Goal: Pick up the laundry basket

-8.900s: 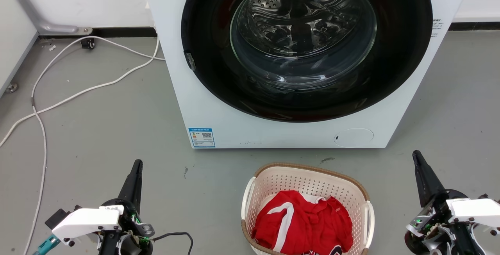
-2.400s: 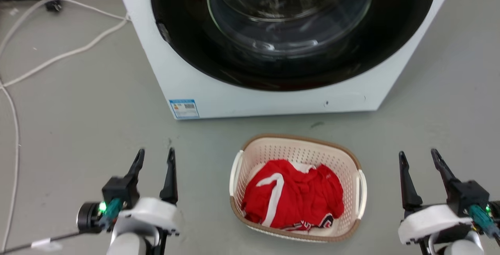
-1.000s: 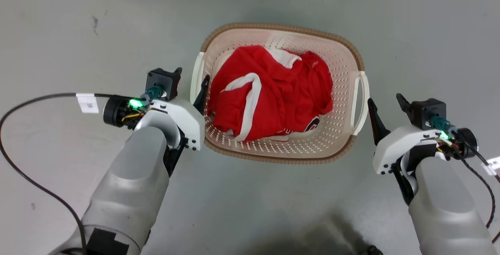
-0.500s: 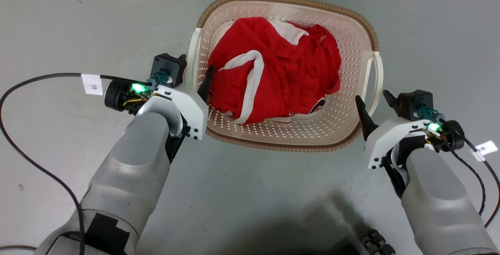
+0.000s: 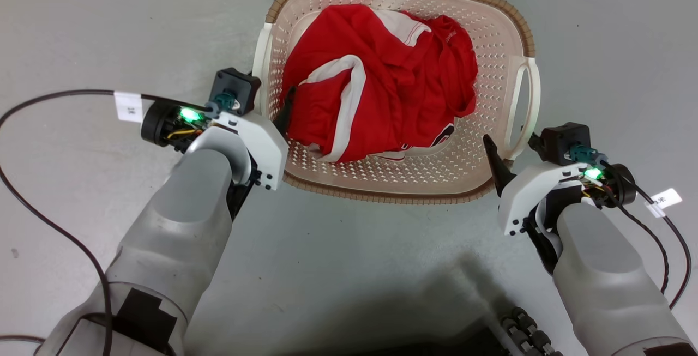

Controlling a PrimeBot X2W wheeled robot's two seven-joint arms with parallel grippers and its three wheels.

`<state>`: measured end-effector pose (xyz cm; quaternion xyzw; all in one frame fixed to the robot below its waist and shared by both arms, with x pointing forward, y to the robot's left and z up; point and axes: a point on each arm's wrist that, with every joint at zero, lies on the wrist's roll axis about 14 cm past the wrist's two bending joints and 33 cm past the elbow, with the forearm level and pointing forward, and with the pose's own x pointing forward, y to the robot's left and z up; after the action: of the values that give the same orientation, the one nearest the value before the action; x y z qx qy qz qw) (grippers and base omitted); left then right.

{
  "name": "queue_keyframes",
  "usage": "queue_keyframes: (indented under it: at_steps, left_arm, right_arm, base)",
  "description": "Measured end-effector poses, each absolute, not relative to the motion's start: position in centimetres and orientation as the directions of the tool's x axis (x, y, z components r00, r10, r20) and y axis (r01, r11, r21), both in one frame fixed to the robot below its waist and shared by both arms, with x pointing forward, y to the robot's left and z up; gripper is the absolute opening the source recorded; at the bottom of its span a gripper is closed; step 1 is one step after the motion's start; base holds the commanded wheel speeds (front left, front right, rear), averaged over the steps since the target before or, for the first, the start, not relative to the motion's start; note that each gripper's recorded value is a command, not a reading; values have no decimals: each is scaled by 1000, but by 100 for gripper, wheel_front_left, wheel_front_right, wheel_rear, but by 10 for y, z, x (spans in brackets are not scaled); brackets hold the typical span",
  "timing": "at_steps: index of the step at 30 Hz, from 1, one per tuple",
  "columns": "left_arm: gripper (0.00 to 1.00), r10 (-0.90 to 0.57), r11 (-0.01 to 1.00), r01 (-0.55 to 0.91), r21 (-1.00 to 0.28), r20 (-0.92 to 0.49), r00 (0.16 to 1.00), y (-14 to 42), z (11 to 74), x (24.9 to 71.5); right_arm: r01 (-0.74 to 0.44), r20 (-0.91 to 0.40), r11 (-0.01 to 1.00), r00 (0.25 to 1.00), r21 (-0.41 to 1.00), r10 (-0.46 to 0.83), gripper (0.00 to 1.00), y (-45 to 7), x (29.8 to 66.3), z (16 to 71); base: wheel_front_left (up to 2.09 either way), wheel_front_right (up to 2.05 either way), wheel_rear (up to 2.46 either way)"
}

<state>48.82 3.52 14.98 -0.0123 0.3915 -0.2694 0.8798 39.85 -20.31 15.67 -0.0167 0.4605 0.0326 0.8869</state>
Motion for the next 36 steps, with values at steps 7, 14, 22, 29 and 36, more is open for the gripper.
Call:
queue_keyframes:
  at_steps: [7,14,22,29,36]
  left_arm:
    - [0,-484,852,468,-235,-693,534,36,144,486]
    - [0,-474,858,460,-229,-699,535,39,150,483]
    - [0,-461,868,443,-227,-700,545,42,177,471]
    - [0,-426,889,407,-210,-707,565,55,210,461]
    - [0,-392,906,372,-201,-730,561,68,240,441]
  right_arm:
    - [-110,-831,994,553,7,67,0,-197,396,152]
    - [-141,-830,990,550,19,94,0,-190,396,158]
    - [-177,-819,984,563,8,108,0,-186,394,182]
    - [-219,-793,976,594,-3,131,0,-178,399,210]
    - [-262,-773,965,614,-9,160,0,-166,397,241]
  base:
    - [0,0,0]
    - [0,0,0]
    - [0,0,0]
    - [0,0,0]
    - [0,0,0]
